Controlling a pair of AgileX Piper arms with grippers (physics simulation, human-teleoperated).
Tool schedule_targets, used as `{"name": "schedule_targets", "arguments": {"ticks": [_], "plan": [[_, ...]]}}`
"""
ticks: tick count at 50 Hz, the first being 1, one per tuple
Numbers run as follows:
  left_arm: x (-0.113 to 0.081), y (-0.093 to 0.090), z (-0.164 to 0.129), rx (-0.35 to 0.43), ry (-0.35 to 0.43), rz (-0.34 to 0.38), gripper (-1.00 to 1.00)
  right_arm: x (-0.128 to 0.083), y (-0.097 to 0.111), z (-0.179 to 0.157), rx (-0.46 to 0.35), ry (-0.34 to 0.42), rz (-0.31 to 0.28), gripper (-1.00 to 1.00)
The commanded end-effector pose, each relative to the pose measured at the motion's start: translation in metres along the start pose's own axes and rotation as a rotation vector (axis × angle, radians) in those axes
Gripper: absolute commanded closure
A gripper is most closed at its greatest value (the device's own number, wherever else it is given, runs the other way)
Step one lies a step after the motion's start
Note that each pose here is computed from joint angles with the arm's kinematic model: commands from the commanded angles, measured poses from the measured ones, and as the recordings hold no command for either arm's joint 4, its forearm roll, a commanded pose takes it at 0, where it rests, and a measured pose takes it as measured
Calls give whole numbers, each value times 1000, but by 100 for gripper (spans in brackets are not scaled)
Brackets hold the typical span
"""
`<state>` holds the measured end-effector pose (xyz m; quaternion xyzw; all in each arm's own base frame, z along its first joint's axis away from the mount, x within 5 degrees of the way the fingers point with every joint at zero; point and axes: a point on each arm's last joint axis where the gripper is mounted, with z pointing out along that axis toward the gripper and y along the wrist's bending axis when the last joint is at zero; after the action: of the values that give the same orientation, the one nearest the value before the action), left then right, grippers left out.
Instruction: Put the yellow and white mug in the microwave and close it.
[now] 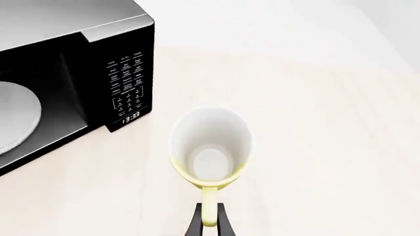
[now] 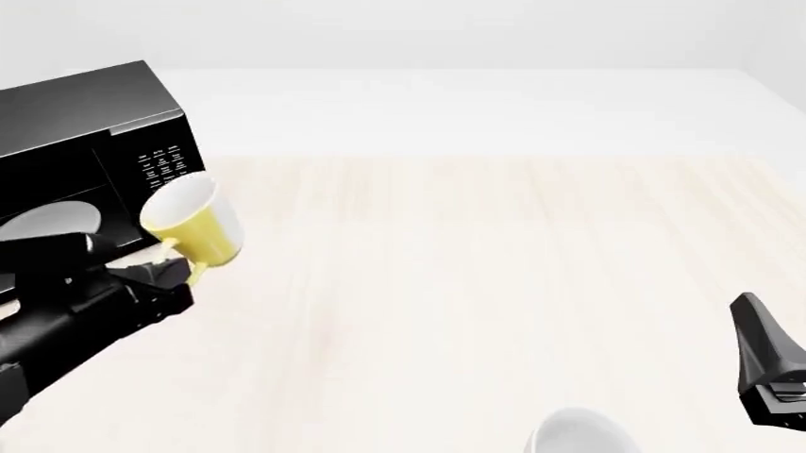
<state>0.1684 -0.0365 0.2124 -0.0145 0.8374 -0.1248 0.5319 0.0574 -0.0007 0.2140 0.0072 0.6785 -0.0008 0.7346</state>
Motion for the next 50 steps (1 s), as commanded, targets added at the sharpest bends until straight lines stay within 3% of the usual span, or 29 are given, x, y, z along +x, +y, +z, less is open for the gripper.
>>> {"name": "schedule_targets", "arguments": {"ticks": [1, 9, 23, 36, 50], "plan": [[-7, 19, -18, -107, -68, -29, 100, 0, 0, 0, 0, 0, 0, -100], [-8, 39, -26, -228, -103, -62, 100, 0, 0, 0, 0, 0, 0, -100], [-6, 58, -30, -340, -122, -101, 100, 0, 0, 0, 0, 0, 0, -100], [-4, 89, -33, -512, -146, -107, 100, 0, 0, 0, 0, 0, 0, -100], [-5, 112, -17, -572, -132, -139, 100, 0, 0, 0, 0, 0, 0, -100]]}}
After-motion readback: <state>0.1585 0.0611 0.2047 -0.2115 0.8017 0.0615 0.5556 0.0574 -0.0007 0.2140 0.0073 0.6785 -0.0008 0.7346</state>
